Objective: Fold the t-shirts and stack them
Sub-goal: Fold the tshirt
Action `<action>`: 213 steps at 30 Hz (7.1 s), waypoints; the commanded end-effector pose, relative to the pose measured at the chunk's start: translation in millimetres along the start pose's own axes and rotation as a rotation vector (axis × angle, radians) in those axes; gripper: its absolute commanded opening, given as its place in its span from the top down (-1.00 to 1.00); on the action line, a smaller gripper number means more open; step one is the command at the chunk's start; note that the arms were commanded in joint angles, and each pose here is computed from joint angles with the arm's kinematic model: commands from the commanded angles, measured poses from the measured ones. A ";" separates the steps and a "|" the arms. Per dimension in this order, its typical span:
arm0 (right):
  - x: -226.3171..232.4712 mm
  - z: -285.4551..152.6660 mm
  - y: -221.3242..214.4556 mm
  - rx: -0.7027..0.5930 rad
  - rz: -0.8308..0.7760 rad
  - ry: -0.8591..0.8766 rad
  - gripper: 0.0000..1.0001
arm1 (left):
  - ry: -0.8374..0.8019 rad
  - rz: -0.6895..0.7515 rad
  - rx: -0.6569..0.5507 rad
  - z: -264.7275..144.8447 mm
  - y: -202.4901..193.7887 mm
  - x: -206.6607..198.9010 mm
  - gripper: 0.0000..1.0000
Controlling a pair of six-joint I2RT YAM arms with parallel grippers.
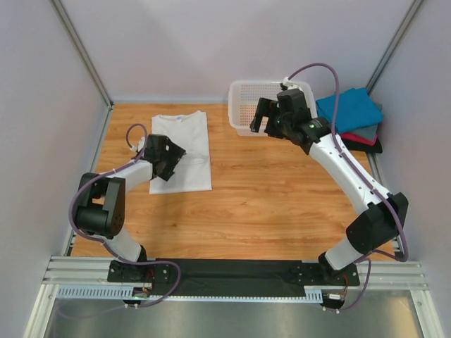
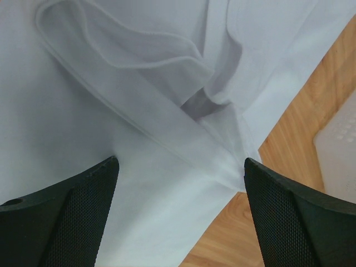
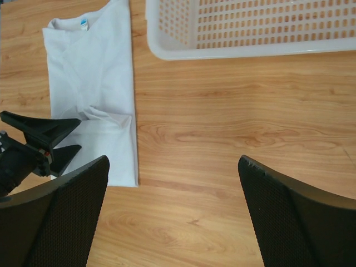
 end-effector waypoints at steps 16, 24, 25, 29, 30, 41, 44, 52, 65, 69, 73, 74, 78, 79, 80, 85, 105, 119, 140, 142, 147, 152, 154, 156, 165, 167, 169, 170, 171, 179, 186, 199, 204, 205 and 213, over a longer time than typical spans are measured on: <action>-6.1 -4.3 1.0 0.036 0.014 -0.006 -1.00 | -0.103 -0.022 -0.043 20.4 13.1 -56.6 -0.99; -4.6 5.0 -4.9 0.072 0.035 0.003 -1.00 | -0.105 -0.002 -0.052 -2.6 16.5 -56.7 -0.99; -2.8 5.6 -6.4 0.082 0.037 0.015 -1.00 | -0.103 -0.002 -0.049 -5.9 16.2 -55.7 -0.99; -1.7 8.5 -9.0 0.097 0.044 0.024 -1.00 | -0.072 -0.018 -0.035 -14.2 12.7 -42.8 -0.99; -1.5 9.2 -9.7 0.100 0.044 0.026 -1.00 | -0.063 -0.023 -0.045 -15.0 13.3 -39.8 -0.99; -4.3 12.2 -14.2 0.122 0.051 0.006 -1.00 | 0.007 -0.011 -0.069 4.8 14.7 -22.4 -0.99; -3.2 10.1 -12.4 0.115 0.052 0.009 -1.00 | 0.013 -0.012 -0.071 12.6 19.4 -23.6 -0.99; -5.8 10.6 -14.0 0.118 0.050 -0.011 -1.00 | -0.003 0.004 -0.093 18.8 26.4 -32.2 -0.99; -10.2 10.3 -17.2 0.135 0.042 -0.041 -1.00 | -0.022 0.009 -0.134 35.9 38.2 -41.8 -0.99; -12.6 7.6 -13.1 0.115 0.043 -0.053 -1.00 | -0.049 -0.006 -0.158 39.6 46.1 -51.8 -0.99; -12.6 11.8 -13.5 0.121 0.047 -0.048 -1.00 | -0.099 -0.015 -0.175 42.1 51.3 -67.2 -0.99; -12.4 12.8 -14.2 0.124 0.049 -0.046 -1.00 | -0.103 -0.018 -0.174 43.0 51.7 -69.5 -0.99; -10.1 18.2 -15.9 0.134 0.050 -0.032 -1.00 | -0.146 -0.045 -0.186 55.0 55.0 -82.8 -0.99; -10.1 21.0 -17.2 0.139 0.053 -0.028 -1.00 | -0.152 -0.053 -0.187 57.4 55.2 -84.4 -0.99; -8.5 23.5 -15.3 0.131 0.052 -0.017 -1.00 | -0.157 -0.067 -0.184 60.4 54.7 -85.2 -0.98; 3.9 31.1 -6.3 0.105 0.039 0.080 -1.00 | -0.201 -0.051 -0.202 55.2 61.0 -102.6 -0.96; 93.1 96.0 -130.8 0.438 0.102 0.292 -0.80 | 0.062 0.182 -0.153 -97.7 72.1 42.4 -0.95; 106.9 124.2 -203.0 0.584 0.266 0.272 -0.29 | 0.124 -0.034 -0.115 -73.1 48.6 108.4 -0.69; 108.2 148.4 -223.2 0.618 0.327 0.255 0.04 | 0.190 -0.045 -0.146 -55.3 57.0 116.9 -0.23; 109.7 150.2 -222.9 0.619 0.332 0.260 0.08 | 0.185 -0.040 -0.138 -52.1 57.2 114.8 -0.18; 108.3 153.3 -223.8 0.617 0.333 0.245 0.27 | 0.174 -0.036 -0.119 -45.9 56.7 112.4 -0.10; 107.3 154.7 -226.3 0.622 0.328 0.232 0.61 | 0.171 -0.034 -0.127 -41.3 58.4 112.3 0.35; 106.6 155.4 -225.3 0.620 0.324 0.227 0.70 | 0.170 -0.037 -0.128 -37.6 58.3 113.3 0.70; 104.4 154.9 -226.1 0.621 0.307 0.216 0.85 | 0.180 -0.041 -0.121 -35.1 56.9 116.0 0.96; 82.9 138.6 -230.3 0.646 0.255 0.177 1.00 | 0.234 0.001 -0.080 -57.5 49.2 122.8 1.00; 79.9 129.8 -229.7 0.656 0.246 0.171 1.00 | 0.271 0.020 -0.057 -66.3 42.7 128.3 1.00; 75.0 119.8 -231.6 0.664 0.236 0.167 1.00 | 0.303 0.046 -0.050 -78.5 34.3 131.4 1.00; 72.2 115.7 -233.5 0.671 0.234 0.160 1.00 | 0.314 0.052 -0.054 -82.1 31.6 133.9 1.00; 68.3 111.2 -237.0 0.680 0.235 0.148 0.99 | 0.313 0.068 -0.047 -90.7 25.2 134.4 1.00; 52.9 61.4 -232.8 0.652 0.234 0.129 1.00 | 0.282 0.068 -0.099 -142.0 8.2 137.8 1.00; 46.0 21.8 -238.9 0.675 0.185 0.126 0.99 | 0.289 0.100 -0.069 -170.1 -11.7 149.2 1.00; 19.6 -38.1 -265.6 0.706 0.183 0.068 0.99 | 0.323 0.288 0.064 -204.3 -51.4 164.7 1.00; 27.7 -52.6 -238.9 0.642 0.164 0.076 0.99 | 0.317 0.363 0.039 -222.8 -51.9 141.8 1.00; 31.7 -55.0 -225.6 0.608 0.159 0.069 0.99 | 0.308 0.362 0.032 -225.2 -50.7 136.8 1.00; 48.9 -48.8 -163.3 0.451 0.082 0.044 0.99 | 0.216 0.332 -0.093 -243.3 -34.1 93.1 1.00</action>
Point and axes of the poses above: each gripper's point midway between its finger pads, its own z axis out along the fingers, its own x axis along the line the jaws close on, y = z × x, the point moved 7 cm from there along -z, back along the fingers, and after that the axes turned 9 degrees about -z, right-handed, at the moved point
